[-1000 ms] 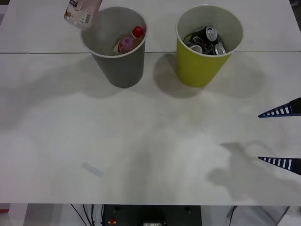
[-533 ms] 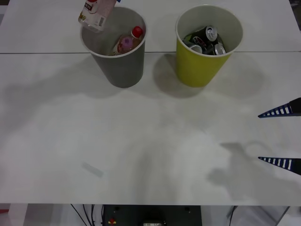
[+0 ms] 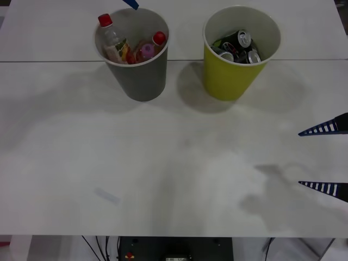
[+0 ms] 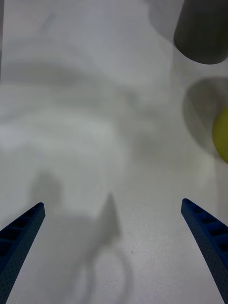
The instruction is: Put the can into the green bin and the plastic bottle into the gray bin
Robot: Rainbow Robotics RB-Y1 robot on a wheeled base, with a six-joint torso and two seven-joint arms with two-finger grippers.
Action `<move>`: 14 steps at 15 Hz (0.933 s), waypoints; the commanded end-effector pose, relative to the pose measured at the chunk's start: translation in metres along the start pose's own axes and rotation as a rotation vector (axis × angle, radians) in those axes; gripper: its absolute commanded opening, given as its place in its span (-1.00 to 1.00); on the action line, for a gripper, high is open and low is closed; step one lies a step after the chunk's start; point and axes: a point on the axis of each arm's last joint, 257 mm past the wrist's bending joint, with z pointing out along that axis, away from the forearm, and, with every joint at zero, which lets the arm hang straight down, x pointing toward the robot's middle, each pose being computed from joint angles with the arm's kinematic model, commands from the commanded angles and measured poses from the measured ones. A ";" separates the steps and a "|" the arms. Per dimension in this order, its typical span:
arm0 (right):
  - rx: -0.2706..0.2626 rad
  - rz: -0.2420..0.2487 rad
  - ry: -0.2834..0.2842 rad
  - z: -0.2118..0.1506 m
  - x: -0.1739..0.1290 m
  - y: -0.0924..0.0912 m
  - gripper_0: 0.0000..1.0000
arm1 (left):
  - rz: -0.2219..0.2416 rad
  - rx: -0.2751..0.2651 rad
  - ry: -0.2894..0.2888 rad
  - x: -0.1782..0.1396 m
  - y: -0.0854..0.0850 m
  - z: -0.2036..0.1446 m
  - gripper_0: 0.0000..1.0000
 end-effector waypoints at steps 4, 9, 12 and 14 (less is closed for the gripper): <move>0.000 0.000 0.000 0.000 0.000 0.000 1.00 | 0.015 0.049 -0.016 0.071 0.008 -0.040 1.00; 0.000 0.000 0.000 0.000 0.000 0.000 1.00 | 0.124 0.076 -0.073 0.148 0.008 -0.068 1.00; 0.000 0.000 0.000 0.000 0.000 0.000 1.00 | 0.212 0.080 -0.094 0.195 -0.006 -0.077 1.00; 0.000 0.000 0.000 0.000 0.000 0.000 1.00 | 0.290 0.082 -0.089 0.224 -0.019 -0.082 1.00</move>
